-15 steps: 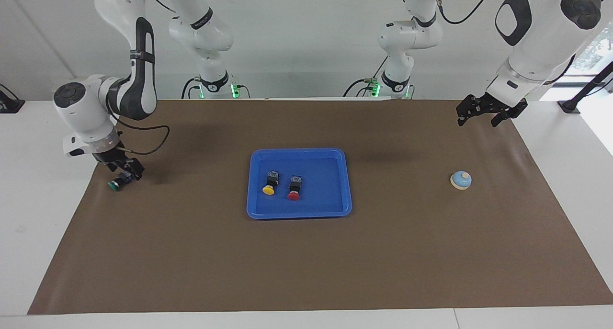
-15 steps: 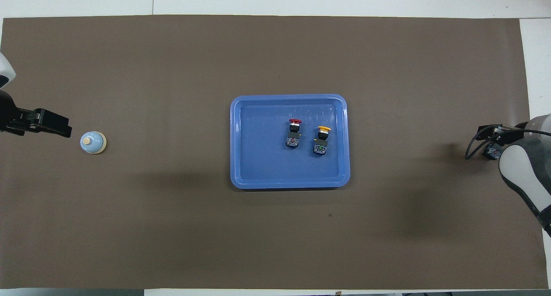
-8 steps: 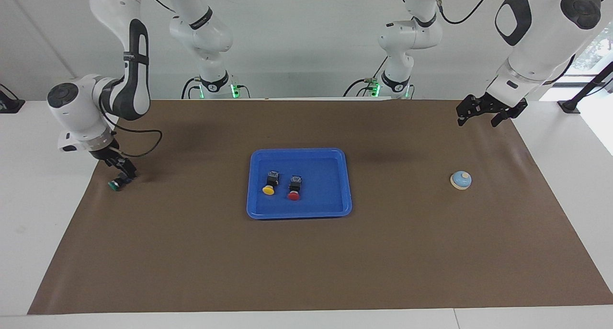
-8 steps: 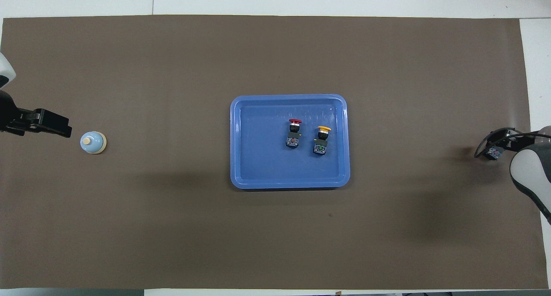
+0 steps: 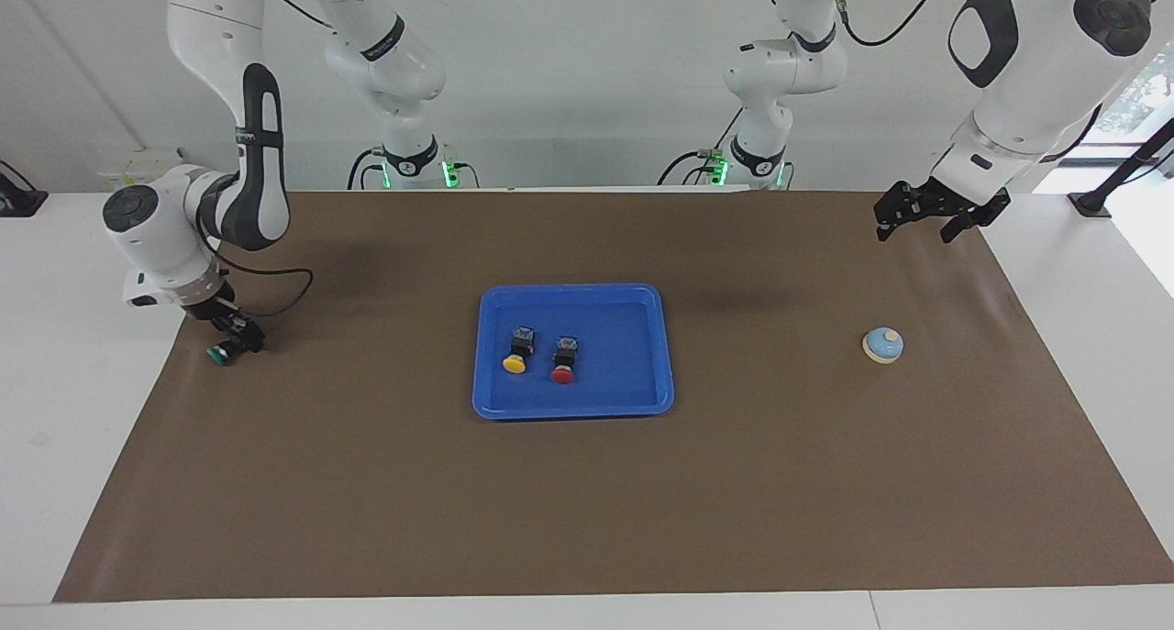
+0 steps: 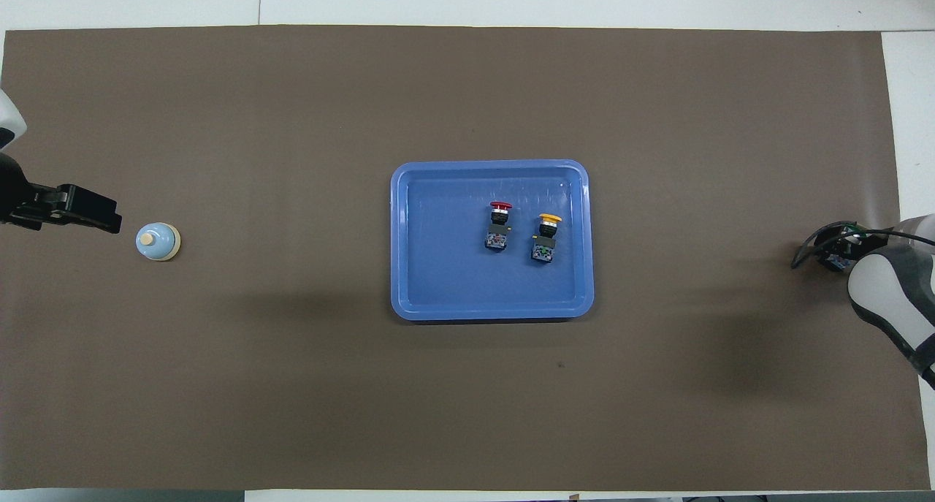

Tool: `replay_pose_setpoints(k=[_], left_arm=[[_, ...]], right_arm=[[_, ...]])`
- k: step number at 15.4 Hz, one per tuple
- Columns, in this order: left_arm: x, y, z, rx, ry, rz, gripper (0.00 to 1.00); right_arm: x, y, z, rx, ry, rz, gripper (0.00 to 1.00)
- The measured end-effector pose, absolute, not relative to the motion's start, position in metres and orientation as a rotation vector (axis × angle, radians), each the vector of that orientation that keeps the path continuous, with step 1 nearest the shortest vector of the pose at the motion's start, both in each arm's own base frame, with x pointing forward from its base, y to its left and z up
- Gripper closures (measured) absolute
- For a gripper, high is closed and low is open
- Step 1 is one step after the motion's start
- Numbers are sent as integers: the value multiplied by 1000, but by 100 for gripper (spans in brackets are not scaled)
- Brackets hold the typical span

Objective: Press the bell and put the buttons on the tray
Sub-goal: 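Move the right gripper to the green-capped button and grasp it, then carry the green button into the tray and release it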

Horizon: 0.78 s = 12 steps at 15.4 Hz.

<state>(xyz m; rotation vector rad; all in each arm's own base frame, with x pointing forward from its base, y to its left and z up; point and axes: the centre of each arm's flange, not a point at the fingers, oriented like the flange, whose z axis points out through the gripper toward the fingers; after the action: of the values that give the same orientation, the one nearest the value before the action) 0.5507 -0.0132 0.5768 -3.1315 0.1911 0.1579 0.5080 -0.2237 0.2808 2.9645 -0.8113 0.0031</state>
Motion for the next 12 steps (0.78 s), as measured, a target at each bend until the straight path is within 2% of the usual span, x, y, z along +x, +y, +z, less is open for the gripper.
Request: replay_pose_setpoints(k=[3, 4, 8, 12], left_arm=[[551, -13, 577, -3132, 191, 158, 0], [551, -13, 577, -3132, 191, 158, 0], [551, -13, 577, -3132, 191, 158, 0], [551, -13, 577, -3132, 191, 158, 0]], right_arm=[[511, -217, 285, 2970, -791, 5, 53], [511, -217, 289, 2970, -788, -7, 58], [527, -199, 310, 2973, -720, -150, 58], [574, -137, 400, 2975, -556, -292, 58]])
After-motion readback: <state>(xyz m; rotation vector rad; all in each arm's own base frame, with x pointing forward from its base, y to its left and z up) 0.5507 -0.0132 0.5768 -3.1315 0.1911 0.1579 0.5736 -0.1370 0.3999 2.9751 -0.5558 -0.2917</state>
